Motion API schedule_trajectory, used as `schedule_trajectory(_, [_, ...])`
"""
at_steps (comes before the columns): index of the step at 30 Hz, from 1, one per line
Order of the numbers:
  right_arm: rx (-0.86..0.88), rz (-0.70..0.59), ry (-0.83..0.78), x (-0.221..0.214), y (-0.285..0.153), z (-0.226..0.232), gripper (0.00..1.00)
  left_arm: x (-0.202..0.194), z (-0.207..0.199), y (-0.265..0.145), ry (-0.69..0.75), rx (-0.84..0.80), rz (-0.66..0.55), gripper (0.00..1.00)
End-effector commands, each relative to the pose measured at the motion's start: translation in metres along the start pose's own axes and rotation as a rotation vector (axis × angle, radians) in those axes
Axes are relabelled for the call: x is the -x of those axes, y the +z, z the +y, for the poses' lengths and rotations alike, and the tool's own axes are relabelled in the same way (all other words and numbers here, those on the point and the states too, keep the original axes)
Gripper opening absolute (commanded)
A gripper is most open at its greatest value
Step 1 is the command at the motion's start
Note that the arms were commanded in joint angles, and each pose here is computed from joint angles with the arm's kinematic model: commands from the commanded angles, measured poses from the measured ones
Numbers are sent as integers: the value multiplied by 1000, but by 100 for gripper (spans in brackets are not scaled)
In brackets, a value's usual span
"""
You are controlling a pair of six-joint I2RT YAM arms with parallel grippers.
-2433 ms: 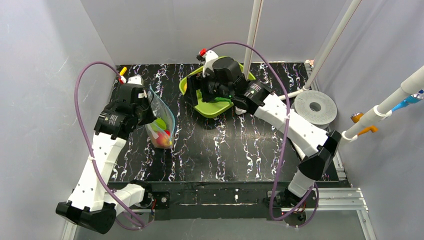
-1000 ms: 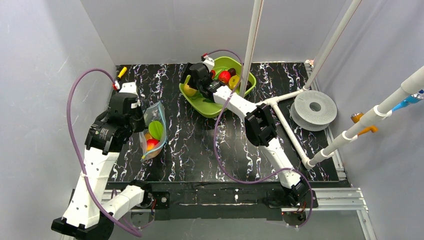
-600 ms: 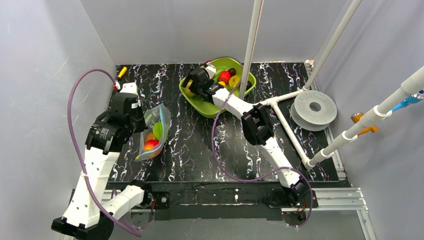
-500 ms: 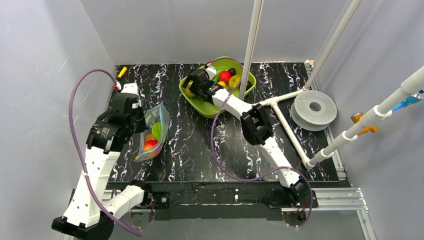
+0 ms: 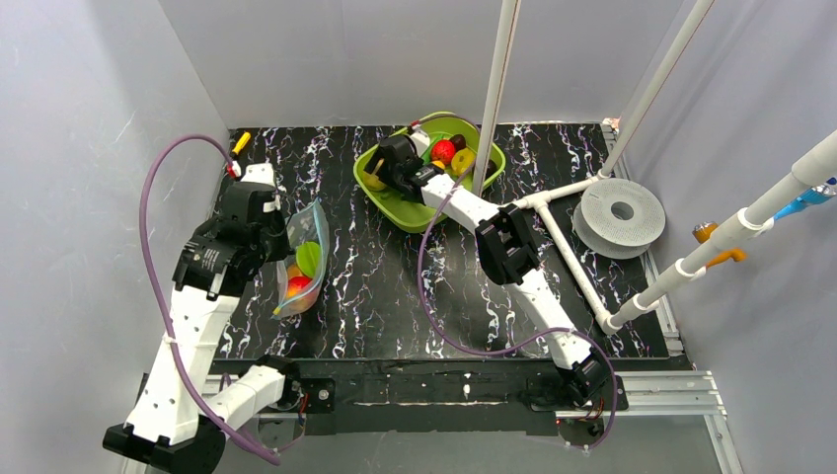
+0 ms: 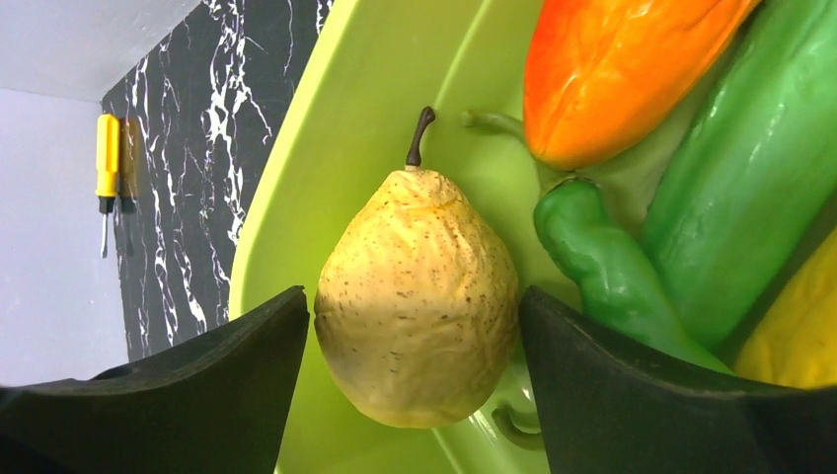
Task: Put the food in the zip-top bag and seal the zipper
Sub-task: Pick up the fake fruit from the bin.
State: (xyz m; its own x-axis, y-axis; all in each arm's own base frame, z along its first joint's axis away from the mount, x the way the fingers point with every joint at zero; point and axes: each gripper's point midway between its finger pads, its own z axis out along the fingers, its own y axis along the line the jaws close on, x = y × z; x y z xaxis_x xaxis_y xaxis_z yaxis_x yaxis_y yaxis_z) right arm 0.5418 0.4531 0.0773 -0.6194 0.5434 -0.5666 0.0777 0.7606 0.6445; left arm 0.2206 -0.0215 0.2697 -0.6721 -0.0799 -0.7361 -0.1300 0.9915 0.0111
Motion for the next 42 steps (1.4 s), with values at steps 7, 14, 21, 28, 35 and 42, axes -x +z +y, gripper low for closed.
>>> schedule_trajectory(7, [71, -29, 1, 15, 8, 14, 74, 21, 51, -26, 26, 255, -88, 0])
schedule_trajectory(14, [105, -37, -67, 29, -11, 29, 52, 30, 55, -27, 45, 288, -92, 0])
schedule_trajectory(21, [115, -44, -172, 40, -43, 42, 45, 5, 1, 13, 47, 68, 95, 0])
schedule_trajectory(28, [70, -47, -378, 52, -72, 38, 38, -31, -65, 46, -103, -185, 276, 0])
schedule_trajectory(35, [25, -62, -594, 68, -107, 35, 31, -36, -89, 58, -194, -254, 325, 0])
schedule_trajectory(42, [30, -36, -702, 65, -156, 39, 21, -35, -101, 60, -272, -298, 323, 0])
